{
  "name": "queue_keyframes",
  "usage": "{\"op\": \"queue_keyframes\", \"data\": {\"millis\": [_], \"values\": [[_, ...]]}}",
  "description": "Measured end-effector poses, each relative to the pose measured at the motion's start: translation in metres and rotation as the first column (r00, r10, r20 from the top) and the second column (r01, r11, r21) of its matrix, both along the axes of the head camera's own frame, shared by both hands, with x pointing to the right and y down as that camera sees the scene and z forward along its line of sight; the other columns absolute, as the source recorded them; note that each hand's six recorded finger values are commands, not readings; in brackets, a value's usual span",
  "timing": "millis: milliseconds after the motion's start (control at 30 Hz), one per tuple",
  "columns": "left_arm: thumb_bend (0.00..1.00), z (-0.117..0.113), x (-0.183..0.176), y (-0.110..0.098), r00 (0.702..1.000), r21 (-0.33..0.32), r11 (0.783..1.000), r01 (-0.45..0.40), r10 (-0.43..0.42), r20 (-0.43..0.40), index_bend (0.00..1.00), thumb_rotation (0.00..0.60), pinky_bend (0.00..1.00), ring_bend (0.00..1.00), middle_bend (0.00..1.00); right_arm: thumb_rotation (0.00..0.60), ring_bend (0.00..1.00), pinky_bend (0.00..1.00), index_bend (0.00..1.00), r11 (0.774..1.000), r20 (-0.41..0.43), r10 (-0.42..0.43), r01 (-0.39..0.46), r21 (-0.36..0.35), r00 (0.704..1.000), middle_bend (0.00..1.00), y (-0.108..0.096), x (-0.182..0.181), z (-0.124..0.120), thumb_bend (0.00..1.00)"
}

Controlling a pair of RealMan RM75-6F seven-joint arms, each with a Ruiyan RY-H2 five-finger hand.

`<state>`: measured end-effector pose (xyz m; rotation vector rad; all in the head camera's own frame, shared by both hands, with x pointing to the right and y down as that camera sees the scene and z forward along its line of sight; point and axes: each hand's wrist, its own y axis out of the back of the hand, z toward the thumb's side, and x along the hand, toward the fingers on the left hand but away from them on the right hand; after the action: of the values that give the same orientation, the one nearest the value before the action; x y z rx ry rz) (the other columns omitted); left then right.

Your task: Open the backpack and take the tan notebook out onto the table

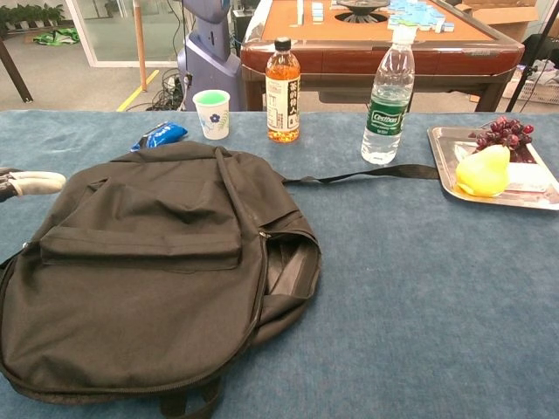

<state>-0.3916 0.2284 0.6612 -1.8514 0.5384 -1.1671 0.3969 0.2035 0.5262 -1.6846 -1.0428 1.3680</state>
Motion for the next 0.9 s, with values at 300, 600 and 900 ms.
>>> {"op": "queue_keyframes", "data": {"millis": [300,600,900], "values": [[0.14,0.013,0.009,0.007,0.999,-0.035,0.999,0.004,-0.005,-0.043,0.0,0.6,0.05,0.02,0.04,0.6,0.11,0.17,0.15,1.0,-0.004,0.009,-0.009,0.003,1.0,0.15,0.003,0.003,-0.003,0.33],[0.14,0.022,0.046,0.007,0.984,-0.083,0.996,0.025,-0.038,-0.172,0.02,0.6,0.05,0.02,0.04,0.6,0.11,0.17,0.15,1.0,-0.004,0.02,-0.02,0.007,1.0,0.15,0.004,0.007,-0.004,0.33],[0.22,0.027,0.076,-0.002,0.952,-0.154,0.985,0.074,-0.115,-0.283,0.2,0.6,0.04,0.02,0.04,0.6,0.11,0.17,0.15,0.999,-0.008,0.032,-0.032,0.012,0.999,0.15,0.004,0.011,-0.006,0.33]]}}
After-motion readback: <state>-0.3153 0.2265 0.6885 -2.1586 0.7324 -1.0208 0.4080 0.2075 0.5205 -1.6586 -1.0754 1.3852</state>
